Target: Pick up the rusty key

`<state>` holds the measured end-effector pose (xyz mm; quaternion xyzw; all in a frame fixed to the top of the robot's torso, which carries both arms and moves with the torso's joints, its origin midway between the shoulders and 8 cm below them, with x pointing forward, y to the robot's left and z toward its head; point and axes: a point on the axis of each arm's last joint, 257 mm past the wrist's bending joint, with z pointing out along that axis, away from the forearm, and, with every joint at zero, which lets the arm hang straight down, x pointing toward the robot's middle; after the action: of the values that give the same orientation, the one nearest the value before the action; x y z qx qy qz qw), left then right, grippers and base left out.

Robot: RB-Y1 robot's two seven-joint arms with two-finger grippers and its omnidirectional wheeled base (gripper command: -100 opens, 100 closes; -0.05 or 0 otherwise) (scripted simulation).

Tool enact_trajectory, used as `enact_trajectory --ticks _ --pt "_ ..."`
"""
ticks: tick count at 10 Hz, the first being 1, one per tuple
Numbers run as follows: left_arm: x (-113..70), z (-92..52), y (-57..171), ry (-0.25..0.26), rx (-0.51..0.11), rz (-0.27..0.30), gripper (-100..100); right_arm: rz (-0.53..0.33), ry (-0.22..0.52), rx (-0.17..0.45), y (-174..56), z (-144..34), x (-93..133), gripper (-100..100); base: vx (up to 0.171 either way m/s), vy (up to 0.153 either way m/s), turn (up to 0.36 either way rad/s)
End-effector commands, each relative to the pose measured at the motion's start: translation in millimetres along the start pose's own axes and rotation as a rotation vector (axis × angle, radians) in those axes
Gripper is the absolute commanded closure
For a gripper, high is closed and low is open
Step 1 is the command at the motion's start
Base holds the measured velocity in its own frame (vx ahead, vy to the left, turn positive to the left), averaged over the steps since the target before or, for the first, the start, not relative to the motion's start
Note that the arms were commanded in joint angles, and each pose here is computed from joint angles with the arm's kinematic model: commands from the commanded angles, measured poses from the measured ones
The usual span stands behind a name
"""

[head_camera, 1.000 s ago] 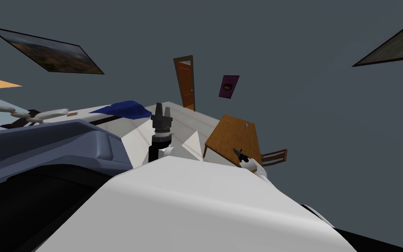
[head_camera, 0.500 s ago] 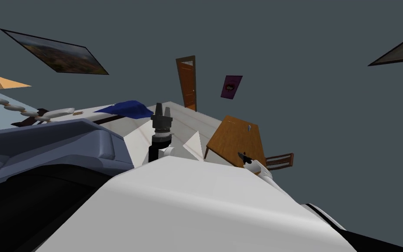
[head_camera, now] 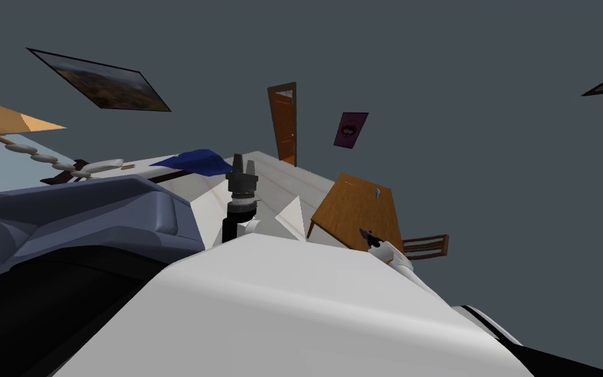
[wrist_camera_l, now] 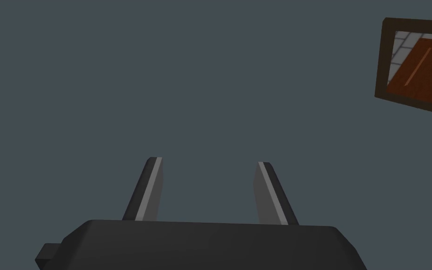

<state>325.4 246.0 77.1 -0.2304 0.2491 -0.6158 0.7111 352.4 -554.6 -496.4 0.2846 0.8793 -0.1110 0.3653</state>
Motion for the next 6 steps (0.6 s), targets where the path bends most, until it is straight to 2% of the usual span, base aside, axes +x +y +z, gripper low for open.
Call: enact_trajectory --ticks 1,4,6 --pt "0.0 0.0 0.0 0.000 0.000 0.000 0 0.014 -0.007 0.014 -12.4 2.4 2.0 -100 0.009 0.029 0.063" --pt "0.0 0.0 0.0 0.000 0.000 0.000 0 0.033 -0.037 0.022 -36.6 5.0 -6.5 -100 0.010 0.037 0.097" --pt "0.0 0.0 0.0 0.000 0.000 0.000 0 0.026 -0.031 0.054 -65.4 5.6 0.8 -100 0.013 0.026 0.088"
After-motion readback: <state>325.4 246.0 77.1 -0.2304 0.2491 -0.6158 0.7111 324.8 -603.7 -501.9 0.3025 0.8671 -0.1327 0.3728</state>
